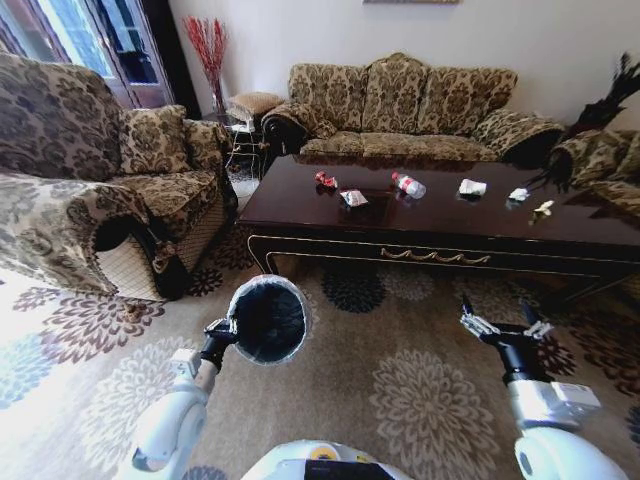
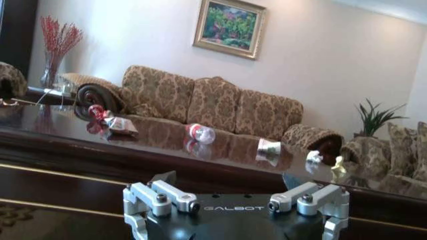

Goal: Move to the front of the table and place the trash on the table into the trash bin.

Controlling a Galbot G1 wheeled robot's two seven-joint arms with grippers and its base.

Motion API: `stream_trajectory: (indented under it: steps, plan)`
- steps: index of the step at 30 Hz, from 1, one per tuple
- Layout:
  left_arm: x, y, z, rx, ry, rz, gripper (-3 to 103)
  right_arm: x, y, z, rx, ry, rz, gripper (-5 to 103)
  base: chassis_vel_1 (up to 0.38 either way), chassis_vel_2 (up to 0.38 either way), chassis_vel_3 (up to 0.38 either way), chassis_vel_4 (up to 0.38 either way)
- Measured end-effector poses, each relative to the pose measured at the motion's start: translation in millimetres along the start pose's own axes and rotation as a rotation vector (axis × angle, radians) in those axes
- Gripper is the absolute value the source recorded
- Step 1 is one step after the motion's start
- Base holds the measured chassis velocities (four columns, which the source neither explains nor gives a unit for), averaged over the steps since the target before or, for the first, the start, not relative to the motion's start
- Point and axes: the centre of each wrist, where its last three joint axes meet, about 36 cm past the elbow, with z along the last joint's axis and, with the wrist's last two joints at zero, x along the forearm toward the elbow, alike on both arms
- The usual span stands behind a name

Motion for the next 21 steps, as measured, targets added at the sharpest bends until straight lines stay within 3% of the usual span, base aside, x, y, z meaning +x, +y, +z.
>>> stream_trajectory:
  steps: [10,21]
  plan:
    - [10,-2.1,1,0.009,0.001,0.004,0,1,9,-18,-0.032,-0.004,-0.008,100,0.0,0.0,0.0,0.0]
    - [9,3.1,-22,0.046,-0.065,0.021,0,2,1,-21,-0.033,-0.012,0.008,100,0.0,0.0,0.0,0.0]
